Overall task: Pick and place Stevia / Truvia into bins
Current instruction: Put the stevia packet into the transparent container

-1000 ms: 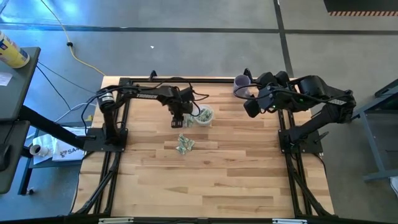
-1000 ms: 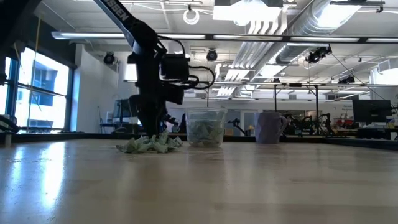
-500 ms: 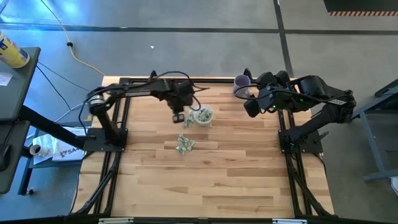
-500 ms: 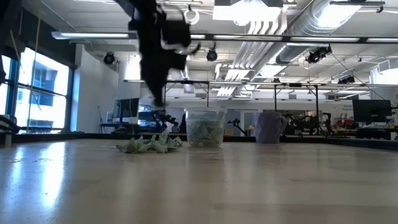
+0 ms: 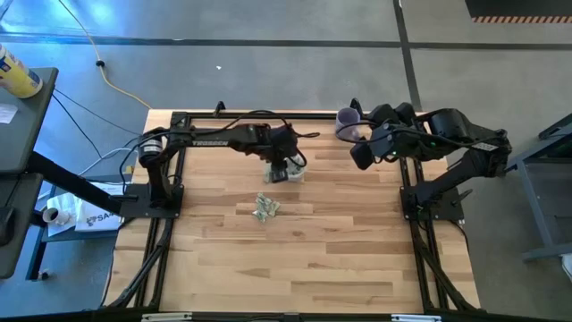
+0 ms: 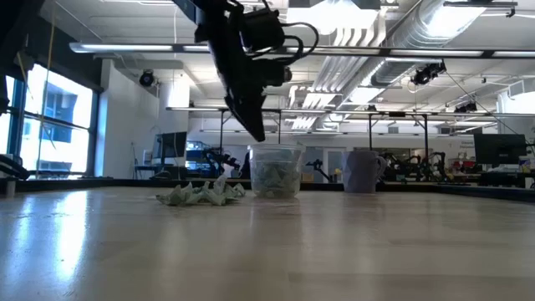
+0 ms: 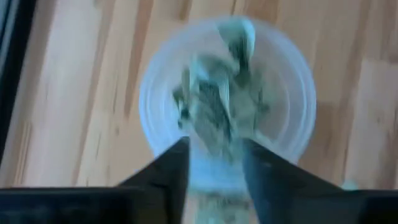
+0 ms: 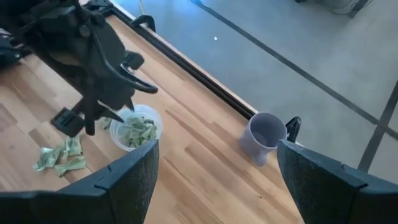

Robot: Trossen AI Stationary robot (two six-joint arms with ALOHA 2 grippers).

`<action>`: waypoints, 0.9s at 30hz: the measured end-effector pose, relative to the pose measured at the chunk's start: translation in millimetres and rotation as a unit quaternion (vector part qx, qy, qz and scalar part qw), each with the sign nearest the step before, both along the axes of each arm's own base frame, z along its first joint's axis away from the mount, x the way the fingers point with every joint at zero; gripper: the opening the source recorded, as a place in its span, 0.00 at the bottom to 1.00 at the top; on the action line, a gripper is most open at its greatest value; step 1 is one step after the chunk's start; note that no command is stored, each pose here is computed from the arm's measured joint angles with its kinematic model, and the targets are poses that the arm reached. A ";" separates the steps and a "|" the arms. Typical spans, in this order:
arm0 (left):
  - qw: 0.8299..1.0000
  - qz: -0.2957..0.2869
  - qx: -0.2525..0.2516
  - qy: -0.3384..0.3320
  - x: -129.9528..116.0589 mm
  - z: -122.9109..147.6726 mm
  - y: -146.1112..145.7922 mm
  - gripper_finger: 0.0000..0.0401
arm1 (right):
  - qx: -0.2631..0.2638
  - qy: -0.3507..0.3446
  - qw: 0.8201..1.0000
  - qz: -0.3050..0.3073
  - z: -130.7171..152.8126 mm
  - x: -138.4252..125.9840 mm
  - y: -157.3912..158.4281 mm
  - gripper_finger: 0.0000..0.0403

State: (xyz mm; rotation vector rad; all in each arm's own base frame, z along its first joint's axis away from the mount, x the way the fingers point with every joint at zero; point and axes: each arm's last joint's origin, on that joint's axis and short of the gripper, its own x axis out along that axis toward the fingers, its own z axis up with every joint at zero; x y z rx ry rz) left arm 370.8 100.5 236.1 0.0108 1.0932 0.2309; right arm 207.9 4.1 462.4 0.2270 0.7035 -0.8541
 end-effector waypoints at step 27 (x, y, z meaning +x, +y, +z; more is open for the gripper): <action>0.945 0.246 -0.209 0.058 -52.7 -67.6 10.6 0.58 | -0.018 0.008 1.000 0.003 0.4 -0.2 -0.6 0.78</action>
